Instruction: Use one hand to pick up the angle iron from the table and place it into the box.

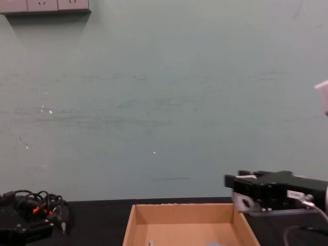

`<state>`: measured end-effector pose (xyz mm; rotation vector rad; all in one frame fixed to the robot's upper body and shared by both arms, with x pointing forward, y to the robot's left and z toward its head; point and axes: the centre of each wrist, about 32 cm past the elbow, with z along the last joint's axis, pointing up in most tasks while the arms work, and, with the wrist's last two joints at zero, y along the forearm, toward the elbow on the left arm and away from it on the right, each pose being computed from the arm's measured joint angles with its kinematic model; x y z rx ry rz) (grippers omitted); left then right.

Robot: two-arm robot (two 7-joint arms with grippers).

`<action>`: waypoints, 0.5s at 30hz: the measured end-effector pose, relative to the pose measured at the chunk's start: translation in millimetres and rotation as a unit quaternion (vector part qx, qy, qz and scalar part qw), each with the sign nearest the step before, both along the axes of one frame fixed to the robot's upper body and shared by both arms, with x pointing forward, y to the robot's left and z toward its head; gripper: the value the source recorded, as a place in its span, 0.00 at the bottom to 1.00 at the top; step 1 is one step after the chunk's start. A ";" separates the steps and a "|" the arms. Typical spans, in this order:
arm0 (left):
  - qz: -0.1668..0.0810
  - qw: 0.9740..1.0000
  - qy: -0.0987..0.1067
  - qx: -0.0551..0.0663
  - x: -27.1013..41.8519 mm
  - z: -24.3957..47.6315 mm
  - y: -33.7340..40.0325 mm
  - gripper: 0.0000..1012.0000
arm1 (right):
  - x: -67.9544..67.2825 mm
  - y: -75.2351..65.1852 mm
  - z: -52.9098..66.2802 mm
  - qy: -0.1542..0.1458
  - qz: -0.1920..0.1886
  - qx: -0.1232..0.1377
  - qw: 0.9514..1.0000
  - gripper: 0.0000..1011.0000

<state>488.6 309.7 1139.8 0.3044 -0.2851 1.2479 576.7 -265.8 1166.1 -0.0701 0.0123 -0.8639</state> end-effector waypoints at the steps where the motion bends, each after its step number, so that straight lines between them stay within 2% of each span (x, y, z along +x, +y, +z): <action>1: 0.000 1.000 0.000 0.000 0.0 0.0 0.0 0.99 | 2.1 2.3 0.9 -0.002 0.005 -0.001 1.000 0.41; 8: 0.000 1.000 0.000 0.000 0.0 0.0 0.0 0.99 | 16.6 18.2 3.4 -0.008 0.035 -0.006 0.999 0.41; 15: 0.000 1.000 0.000 0.000 0.0 0.0 0.0 0.99 | 30.3 30.5 -2.5 0.007 0.047 -0.012 0.999 0.41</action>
